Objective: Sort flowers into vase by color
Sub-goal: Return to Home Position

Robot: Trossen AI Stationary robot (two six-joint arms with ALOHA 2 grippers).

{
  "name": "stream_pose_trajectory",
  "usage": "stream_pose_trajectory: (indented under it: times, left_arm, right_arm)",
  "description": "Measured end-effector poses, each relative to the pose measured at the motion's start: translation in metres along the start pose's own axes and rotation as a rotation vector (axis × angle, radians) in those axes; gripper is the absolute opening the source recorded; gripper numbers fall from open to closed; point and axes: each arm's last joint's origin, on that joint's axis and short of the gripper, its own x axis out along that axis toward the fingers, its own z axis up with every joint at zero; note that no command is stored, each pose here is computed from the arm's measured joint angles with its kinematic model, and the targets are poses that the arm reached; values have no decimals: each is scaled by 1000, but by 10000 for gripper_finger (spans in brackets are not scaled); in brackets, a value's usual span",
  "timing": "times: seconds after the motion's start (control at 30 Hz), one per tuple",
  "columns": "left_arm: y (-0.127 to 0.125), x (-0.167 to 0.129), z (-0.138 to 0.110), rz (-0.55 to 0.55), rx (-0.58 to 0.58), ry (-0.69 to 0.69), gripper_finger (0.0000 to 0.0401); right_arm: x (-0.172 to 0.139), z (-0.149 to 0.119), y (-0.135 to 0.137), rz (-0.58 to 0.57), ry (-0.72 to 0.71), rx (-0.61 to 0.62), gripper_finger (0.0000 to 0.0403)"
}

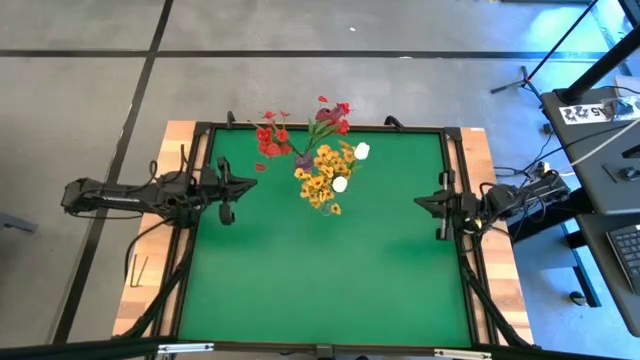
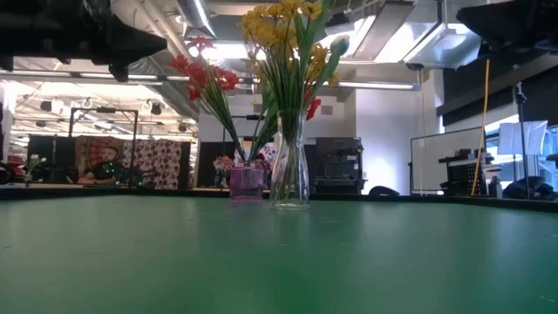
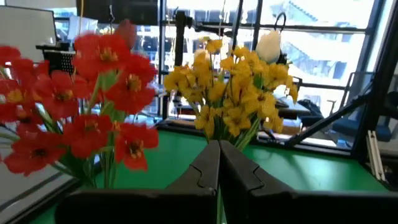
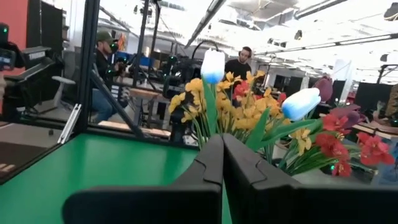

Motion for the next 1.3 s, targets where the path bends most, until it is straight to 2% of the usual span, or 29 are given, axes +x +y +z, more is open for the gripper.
stream_pose_trajectory:
  times: [0.1,0.27,0.33,0.63,0.8,1.0,1.1,1.3]
  left_arm:
    - [0,0,-6,-16,-3,4,0]
    - [-4,-1,-9,-172,-38,26,0]
    - [-5,-1,-9,-192,-45,33,0]
    - [-2,-1,-13,-176,-52,76,0]
    - [-2,-1,-15,-177,-51,98,0]
    - [-1,-3,-35,-172,-79,157,0]
    - [0,-4,-43,-166,-100,177,0]
    - [1,-6,-49,-160,-111,182,0]
  right_arm:
    - [0,-2,1,-1,-4,5,2]
    - [0,-5,2,14,23,20,1]
    - [0,-7,3,26,38,30,1]
    - [0,-8,3,27,47,65,0]
    - [0,-13,4,38,103,88,0]
    - [0,-40,12,28,129,93,0]
    - [-1,-54,14,-21,164,92,0]
    - [-2,-54,13,-58,176,92,0]
